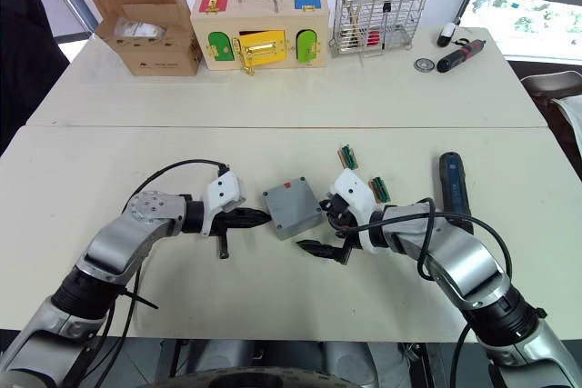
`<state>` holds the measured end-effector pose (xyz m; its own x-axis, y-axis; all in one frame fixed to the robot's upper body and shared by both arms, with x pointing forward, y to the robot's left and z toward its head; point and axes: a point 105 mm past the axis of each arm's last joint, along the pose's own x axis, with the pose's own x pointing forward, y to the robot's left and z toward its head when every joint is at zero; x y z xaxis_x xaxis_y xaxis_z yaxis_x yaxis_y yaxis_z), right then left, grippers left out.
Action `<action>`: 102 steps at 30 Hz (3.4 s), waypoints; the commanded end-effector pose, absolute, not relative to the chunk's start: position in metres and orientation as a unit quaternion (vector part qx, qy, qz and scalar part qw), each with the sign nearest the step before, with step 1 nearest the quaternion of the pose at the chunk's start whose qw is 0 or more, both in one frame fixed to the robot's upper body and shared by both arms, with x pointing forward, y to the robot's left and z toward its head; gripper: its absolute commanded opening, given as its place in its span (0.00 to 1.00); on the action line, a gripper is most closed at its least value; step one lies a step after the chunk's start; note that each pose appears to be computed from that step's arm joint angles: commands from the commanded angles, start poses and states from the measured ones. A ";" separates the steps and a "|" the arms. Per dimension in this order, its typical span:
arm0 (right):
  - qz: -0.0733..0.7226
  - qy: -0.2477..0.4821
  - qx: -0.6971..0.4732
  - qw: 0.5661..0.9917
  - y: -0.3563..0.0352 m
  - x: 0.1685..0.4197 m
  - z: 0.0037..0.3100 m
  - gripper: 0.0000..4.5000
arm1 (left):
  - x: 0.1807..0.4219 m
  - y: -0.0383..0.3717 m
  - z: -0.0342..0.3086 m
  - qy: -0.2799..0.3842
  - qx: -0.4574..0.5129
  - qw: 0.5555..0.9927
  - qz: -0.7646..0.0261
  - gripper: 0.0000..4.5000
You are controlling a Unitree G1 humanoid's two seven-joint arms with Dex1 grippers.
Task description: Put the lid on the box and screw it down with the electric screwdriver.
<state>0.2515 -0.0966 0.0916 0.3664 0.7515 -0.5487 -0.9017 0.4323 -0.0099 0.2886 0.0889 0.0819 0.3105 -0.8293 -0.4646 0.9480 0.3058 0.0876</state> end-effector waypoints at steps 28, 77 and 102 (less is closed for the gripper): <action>0.281 0.077 -0.054 0.955 -0.183 0.328 0.187 1.00 | 0.317 0.095 0.207 0.048 0.162 0.789 -0.591 0.00; 0.237 0.055 -0.103 0.964 -0.154 0.362 0.118 0.01 | 0.292 0.074 0.182 0.062 0.173 0.781 -0.596 0.00; 0.440 0.046 -0.049 0.895 -0.098 0.277 0.186 0.01 | 0.279 0.104 0.180 0.104 0.202 0.750 -0.621 0.00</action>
<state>0.2859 -0.1078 0.1816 0.6443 0.7513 -0.1427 -0.7625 0.6454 -0.0450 0.2872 0.1036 0.1680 0.2389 -0.8733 -0.4246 0.9703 0.1974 0.1401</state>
